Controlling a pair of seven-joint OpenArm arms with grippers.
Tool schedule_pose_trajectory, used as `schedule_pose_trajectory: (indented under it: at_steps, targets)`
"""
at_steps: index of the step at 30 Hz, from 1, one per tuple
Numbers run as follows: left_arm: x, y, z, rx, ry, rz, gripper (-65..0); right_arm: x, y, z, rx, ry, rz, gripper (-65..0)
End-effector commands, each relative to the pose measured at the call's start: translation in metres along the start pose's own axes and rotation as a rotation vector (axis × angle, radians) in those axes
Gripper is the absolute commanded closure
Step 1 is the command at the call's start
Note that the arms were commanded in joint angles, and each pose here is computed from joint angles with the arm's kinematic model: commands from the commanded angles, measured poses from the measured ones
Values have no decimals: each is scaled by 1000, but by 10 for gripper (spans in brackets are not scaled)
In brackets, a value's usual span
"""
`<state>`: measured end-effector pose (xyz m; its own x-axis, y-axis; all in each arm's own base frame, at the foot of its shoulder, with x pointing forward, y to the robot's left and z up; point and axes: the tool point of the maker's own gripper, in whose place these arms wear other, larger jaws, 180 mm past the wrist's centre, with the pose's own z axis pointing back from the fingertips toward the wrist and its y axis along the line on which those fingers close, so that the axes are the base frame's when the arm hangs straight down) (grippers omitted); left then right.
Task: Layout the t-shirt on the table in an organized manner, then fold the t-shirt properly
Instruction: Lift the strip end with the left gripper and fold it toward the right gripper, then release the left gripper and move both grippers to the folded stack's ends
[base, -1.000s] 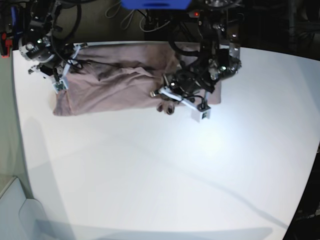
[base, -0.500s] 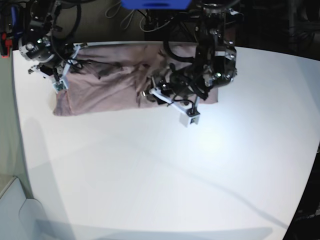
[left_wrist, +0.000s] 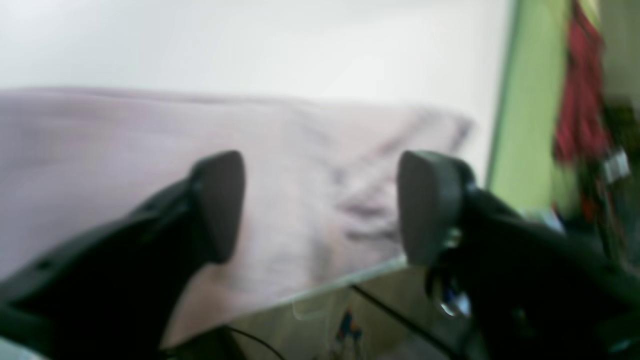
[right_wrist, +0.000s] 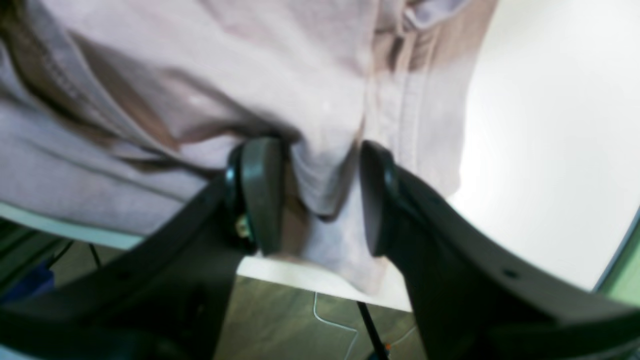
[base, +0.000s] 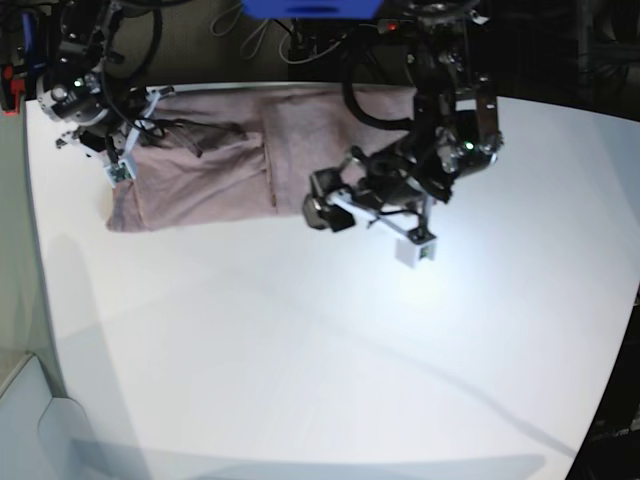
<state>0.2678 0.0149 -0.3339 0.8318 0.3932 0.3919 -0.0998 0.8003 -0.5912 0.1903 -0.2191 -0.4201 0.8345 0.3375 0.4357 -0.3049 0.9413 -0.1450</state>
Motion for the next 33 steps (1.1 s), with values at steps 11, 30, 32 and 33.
schedule_pose_trajectory:
  at_steps: [11,30,32,33]
  targets:
    - [23,102,39,234,-85,57,-40,23,-30,29,-112,-85,11,-261]
    - [-1,155,20,326,18,196,-2,27,-42,38,-155,-104,-1,-429]
    - [1,155,21,328,13,196,-2,36,-45,39,-162,-125,-2,-429]
    - [1,156,21,329,14,196,-2,39,-47,38,-164,-129,-5,-429]
